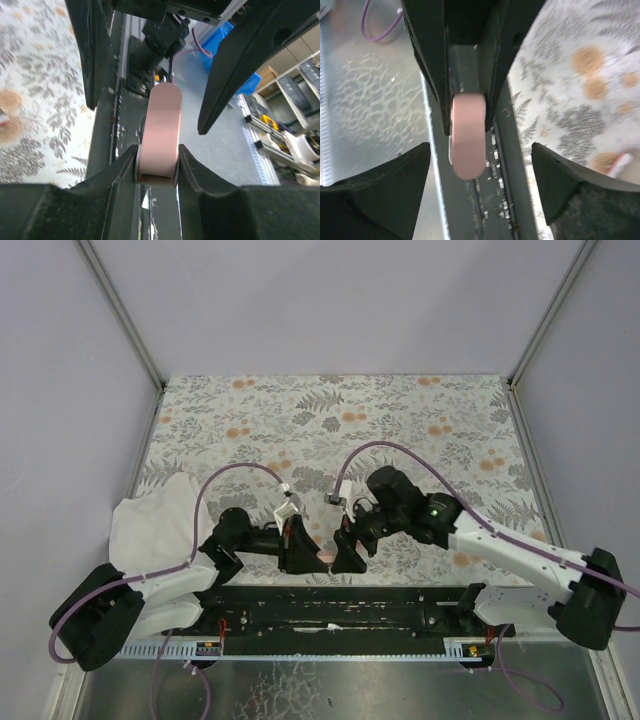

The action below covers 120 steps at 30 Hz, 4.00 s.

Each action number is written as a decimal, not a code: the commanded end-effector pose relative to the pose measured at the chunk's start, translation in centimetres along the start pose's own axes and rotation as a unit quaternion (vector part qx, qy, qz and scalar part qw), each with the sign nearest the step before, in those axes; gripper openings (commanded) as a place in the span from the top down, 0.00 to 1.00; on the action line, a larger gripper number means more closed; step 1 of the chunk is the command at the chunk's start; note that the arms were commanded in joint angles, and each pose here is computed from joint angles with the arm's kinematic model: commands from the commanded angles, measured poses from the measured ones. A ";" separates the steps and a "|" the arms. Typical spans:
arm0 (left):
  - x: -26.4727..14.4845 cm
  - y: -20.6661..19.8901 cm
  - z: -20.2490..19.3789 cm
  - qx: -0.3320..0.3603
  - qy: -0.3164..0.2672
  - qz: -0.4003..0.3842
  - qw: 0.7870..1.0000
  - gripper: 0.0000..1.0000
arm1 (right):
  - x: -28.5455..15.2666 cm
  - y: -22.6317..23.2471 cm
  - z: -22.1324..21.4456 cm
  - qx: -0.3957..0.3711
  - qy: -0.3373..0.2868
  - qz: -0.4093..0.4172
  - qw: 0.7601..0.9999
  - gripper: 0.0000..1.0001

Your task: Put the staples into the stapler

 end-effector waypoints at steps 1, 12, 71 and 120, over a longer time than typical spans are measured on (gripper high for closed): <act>0.3 0.2 3.0 0.082 -0.067 0.056 0.993 1.00 | -3.0 0.4 4.0 -0.015 -0.160 -0.081 0.984 0.04; -0.6 1.3 6.2 0.175 -0.166 0.165 0.956 1.00 | -6.3 1.6 6.9 0.228 -0.410 -0.050 0.882 0.01; 0.3 2.9 4.3 0.226 -0.069 0.238 0.942 1.00 | -1.8 0.3 5.5 0.412 -0.328 0.003 0.850 0.69; -1.7 11.3 2.6 0.095 -0.027 0.499 0.861 1.00 | -7.7 -6.5 2.0 0.231 -0.327 -0.351 0.847 0.00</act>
Point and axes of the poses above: each gripper's point midway between its finger pads, its own x axis out along the fingers, its own y axis along the line the jaws close on, z = x × y, the point moved 5 cm from there along -x, back along the fingers, and after that the axes turned 5 degrees about x, right-handed, at the moved point
